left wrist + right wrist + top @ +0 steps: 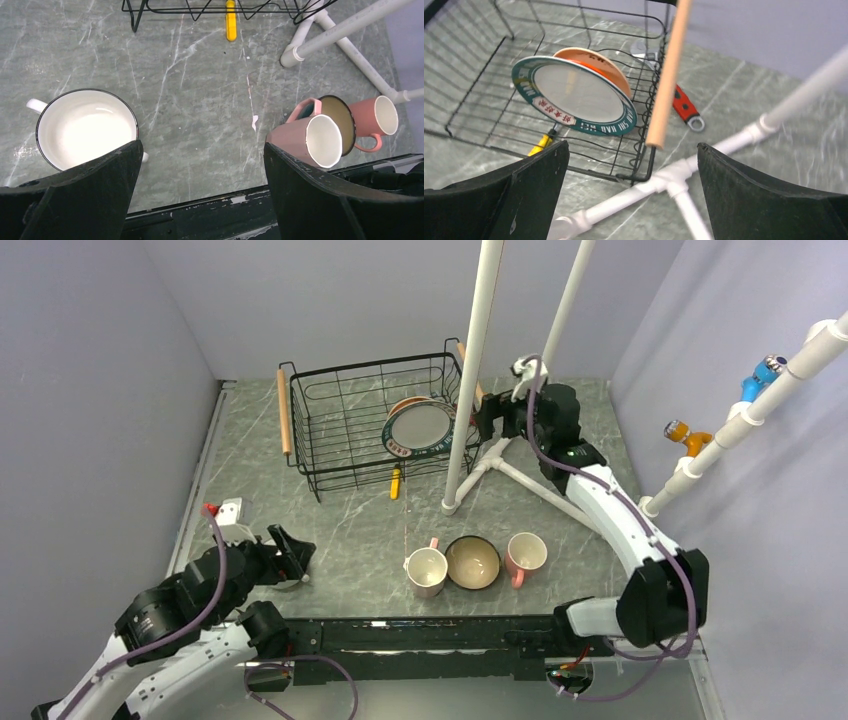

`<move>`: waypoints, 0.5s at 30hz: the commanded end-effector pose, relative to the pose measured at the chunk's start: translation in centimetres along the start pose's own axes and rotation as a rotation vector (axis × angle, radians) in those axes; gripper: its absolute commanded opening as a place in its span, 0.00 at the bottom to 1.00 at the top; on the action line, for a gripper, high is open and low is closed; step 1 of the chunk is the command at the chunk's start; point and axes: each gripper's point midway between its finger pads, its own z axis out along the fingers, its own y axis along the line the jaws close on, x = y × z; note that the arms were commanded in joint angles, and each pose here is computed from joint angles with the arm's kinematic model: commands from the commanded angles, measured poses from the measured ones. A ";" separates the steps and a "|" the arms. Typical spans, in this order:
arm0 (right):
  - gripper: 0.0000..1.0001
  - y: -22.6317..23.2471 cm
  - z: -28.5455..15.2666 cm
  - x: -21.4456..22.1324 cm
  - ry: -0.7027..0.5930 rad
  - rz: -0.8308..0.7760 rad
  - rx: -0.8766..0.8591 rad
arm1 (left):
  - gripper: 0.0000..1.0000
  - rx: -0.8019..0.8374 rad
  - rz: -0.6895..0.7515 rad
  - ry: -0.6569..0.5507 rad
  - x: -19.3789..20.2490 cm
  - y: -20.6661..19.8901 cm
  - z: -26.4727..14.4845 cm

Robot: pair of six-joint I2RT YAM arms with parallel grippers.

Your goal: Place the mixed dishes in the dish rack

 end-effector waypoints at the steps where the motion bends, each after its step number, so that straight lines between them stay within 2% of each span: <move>1: 1.00 -2.4 -4.1 -0.1 -0.022 0.335 0.270 | 0.96 -0.035 0.001 0.012 0.0 -0.2 0.8; 3: 1.00 -2.1 -6.0 0.5 -0.049 0.442 0.303 | 0.97 -0.064 0.007 0.031 0.3 0.0 1.1; 4: 1.00 -1.0 -6.9 0.5 -0.070 0.478 0.256 | 0.97 -0.084 0.008 0.040 0.4 0.1 1.3; 7: 1.00 3.5 -9.4 -0.2 -0.156 0.447 0.013 | 0.97 -0.163 0.007 0.081 1.1 0.7 1.9; 9: 1.00 5.0 -10.9 -0.2 -0.210 0.483 -0.058 | 0.98 -0.211 -0.001 0.121 2.0 1.0 2.4; 12: 1.00 6.7 -11.6 1.2 -0.180 0.493 -0.138 | 0.97 -0.240 0.005 0.216 4.0 0.7 3.5; 15: 1.00 7.2 -11.2 2.7 -0.097 0.499 -0.154 | 0.97 -0.187 0.021 0.327 6.1 -1.1 4.6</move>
